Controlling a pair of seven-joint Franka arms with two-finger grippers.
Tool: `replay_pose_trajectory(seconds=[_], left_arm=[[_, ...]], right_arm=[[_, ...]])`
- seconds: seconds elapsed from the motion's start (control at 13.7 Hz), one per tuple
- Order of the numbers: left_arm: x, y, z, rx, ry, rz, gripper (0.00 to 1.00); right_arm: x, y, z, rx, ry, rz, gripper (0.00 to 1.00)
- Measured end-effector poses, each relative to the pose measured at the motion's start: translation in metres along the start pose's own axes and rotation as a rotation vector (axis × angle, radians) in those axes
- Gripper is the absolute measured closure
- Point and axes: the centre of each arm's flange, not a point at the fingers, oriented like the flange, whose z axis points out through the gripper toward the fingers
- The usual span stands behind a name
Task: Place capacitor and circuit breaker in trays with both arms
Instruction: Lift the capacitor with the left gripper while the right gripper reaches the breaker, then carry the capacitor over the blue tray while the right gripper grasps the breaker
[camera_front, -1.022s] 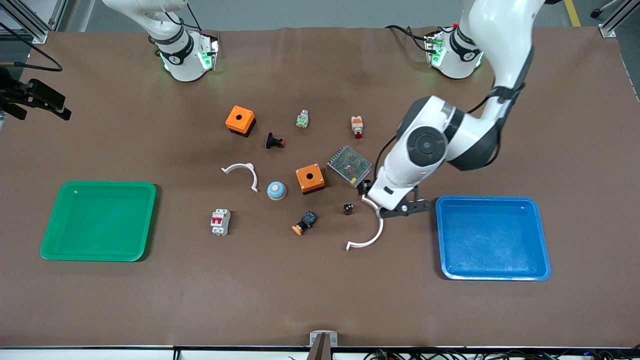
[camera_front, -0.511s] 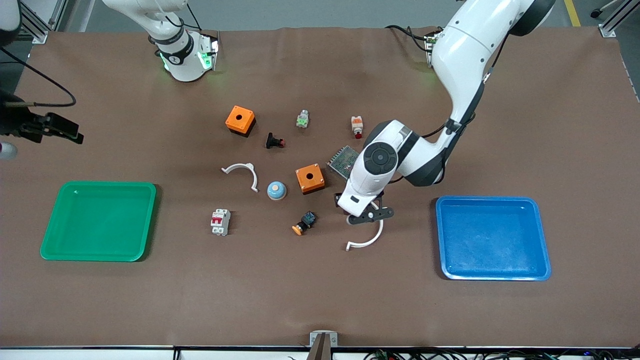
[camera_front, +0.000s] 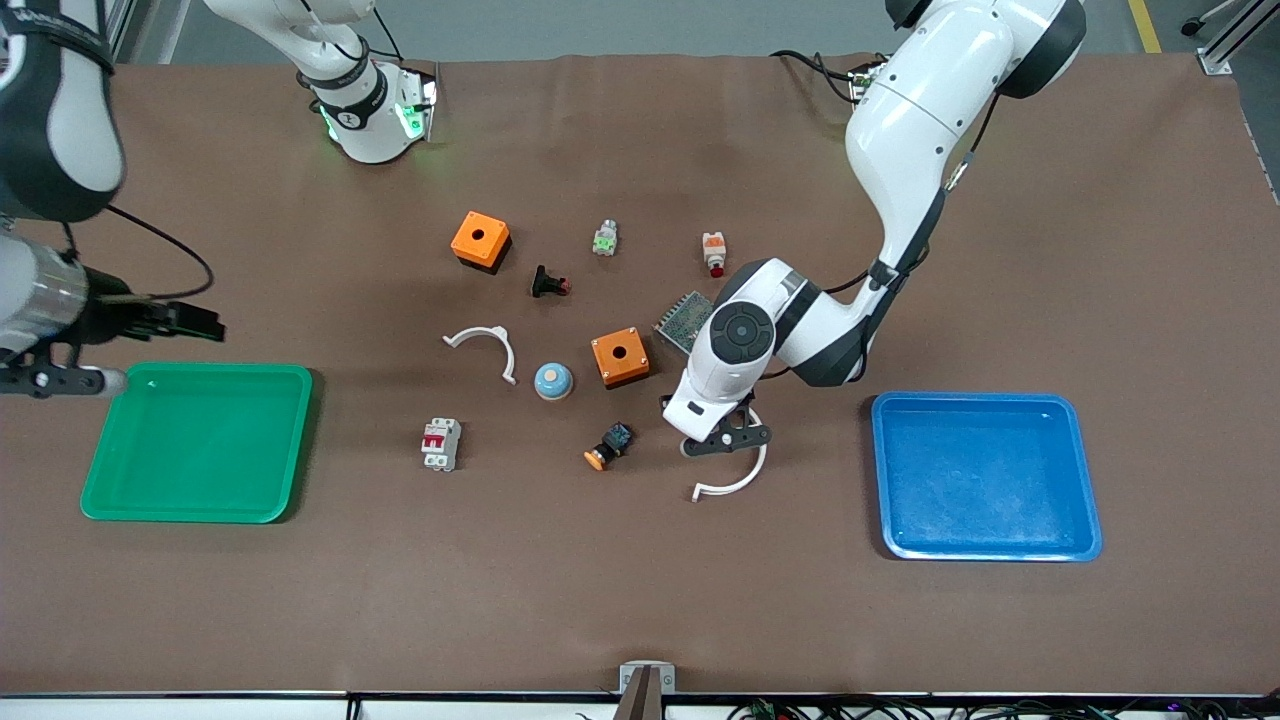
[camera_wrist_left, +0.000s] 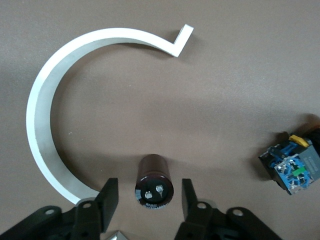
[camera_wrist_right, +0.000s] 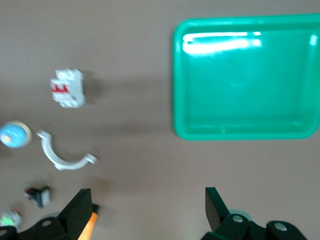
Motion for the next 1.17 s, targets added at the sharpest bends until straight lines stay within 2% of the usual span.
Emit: replay_pose_trajectory(seconds=[0.07,0.15,0.22,0.36,0.8,1.17], left_arm=[[-0.001,0.001,0.001,0.001,-0.001,0.002,0.42],[-0.002,0.001,0.002,0.002,-0.001,0.003,0.48],[-0.002,0.002,0.003,0.003,-0.002,0.004,0.48],[-0.004,0.002,0.005,0.007,-0.002,0.009,0.65],[0.013,0.000,-0.018,0.025,0.070,0.037,0.66],[0.072,-0.064,-0.126,0.061,0.122,-0.014,0.66]], right_arm=[[0.005,-0.024,0.012,0.004,0.018,0.014,0.00],[0.008,-0.047,0.029,0.005,0.038,0.026,0.00],[0.012,-0.063,0.049,0.006,0.057,0.035,0.00],[0.017,-0.087,0.095,0.006,0.079,0.048,0.00],[0.038,-0.143,0.188,0.016,0.146,0.079,0.00],[0.054,-0.145,0.236,0.026,0.188,0.093,0.00]])
